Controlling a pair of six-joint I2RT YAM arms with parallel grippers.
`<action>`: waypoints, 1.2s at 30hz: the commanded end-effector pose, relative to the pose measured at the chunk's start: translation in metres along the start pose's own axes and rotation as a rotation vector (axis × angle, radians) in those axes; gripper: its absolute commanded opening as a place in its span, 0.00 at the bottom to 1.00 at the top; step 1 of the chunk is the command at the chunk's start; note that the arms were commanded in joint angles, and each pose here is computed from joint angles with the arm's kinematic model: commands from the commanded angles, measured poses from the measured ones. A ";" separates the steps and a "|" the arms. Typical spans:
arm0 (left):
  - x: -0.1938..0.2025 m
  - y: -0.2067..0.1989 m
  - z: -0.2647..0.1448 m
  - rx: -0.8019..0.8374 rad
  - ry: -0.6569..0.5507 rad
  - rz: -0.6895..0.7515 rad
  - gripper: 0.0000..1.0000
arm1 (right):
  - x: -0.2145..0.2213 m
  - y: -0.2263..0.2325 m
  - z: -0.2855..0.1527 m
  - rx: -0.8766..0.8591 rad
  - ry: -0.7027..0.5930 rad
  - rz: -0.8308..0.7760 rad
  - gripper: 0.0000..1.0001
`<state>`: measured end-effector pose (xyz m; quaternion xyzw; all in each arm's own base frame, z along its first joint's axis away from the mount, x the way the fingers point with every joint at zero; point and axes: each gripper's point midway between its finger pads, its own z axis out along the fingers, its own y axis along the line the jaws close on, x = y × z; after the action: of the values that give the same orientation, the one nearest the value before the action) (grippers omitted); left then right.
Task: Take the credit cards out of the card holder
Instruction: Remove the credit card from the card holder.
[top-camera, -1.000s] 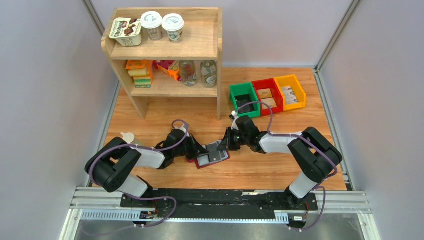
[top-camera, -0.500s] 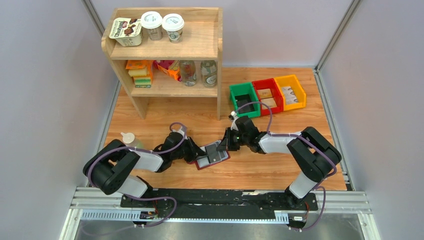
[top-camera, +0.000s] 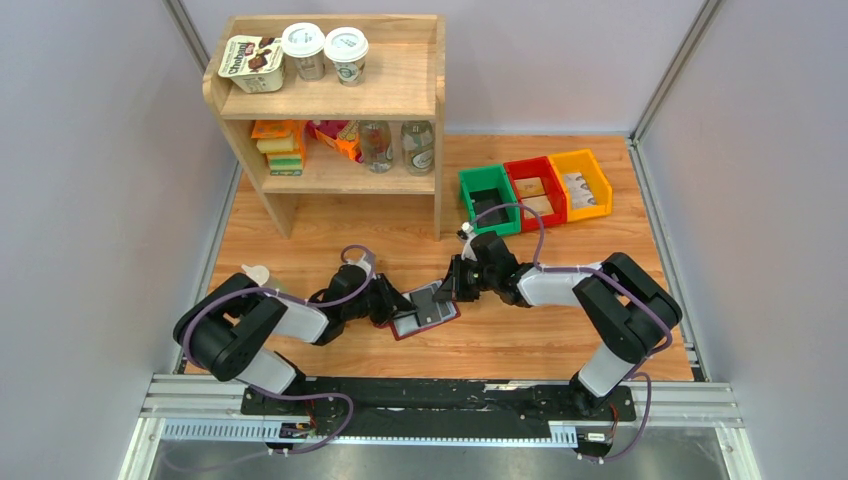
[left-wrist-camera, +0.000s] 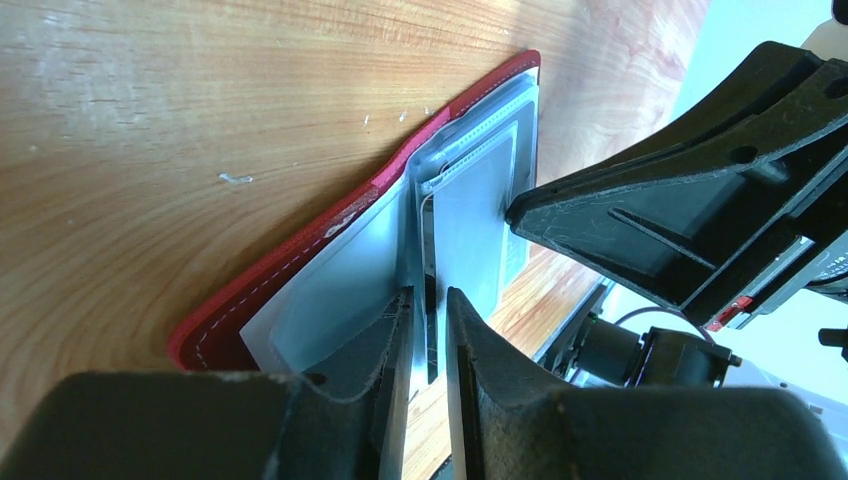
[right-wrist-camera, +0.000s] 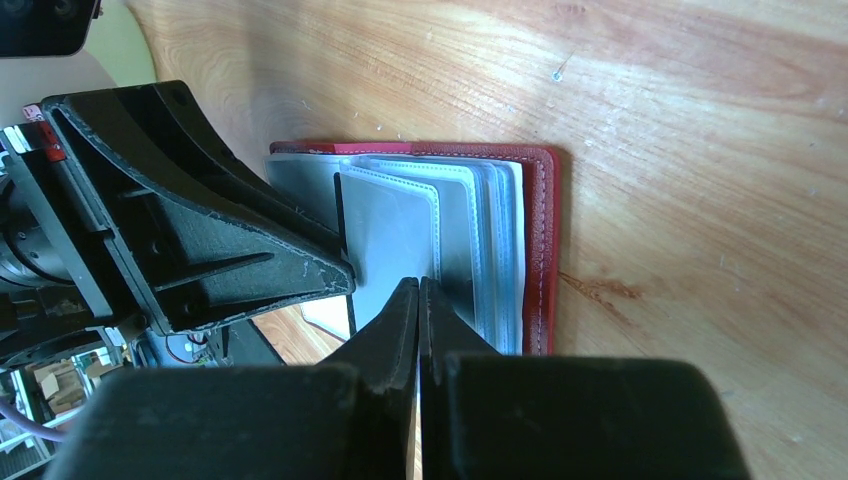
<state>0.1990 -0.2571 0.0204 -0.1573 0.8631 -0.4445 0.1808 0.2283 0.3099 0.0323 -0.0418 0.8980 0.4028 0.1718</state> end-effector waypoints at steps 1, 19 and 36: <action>-0.001 -0.003 0.003 0.027 -0.003 -0.007 0.25 | 0.031 -0.052 0.001 0.192 0.082 0.026 0.00; -0.007 -0.040 -0.011 0.211 -0.044 0.057 0.11 | 0.032 -0.058 0.002 0.207 0.093 0.018 0.00; -0.008 -0.054 -0.019 0.289 -0.066 0.070 0.00 | 0.034 -0.063 0.003 0.221 0.098 0.021 0.00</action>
<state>0.1978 -0.2613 0.0413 -0.1393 0.8250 -0.5043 0.2137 0.2296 0.3121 0.0315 -0.0452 0.8976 0.4052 0.1676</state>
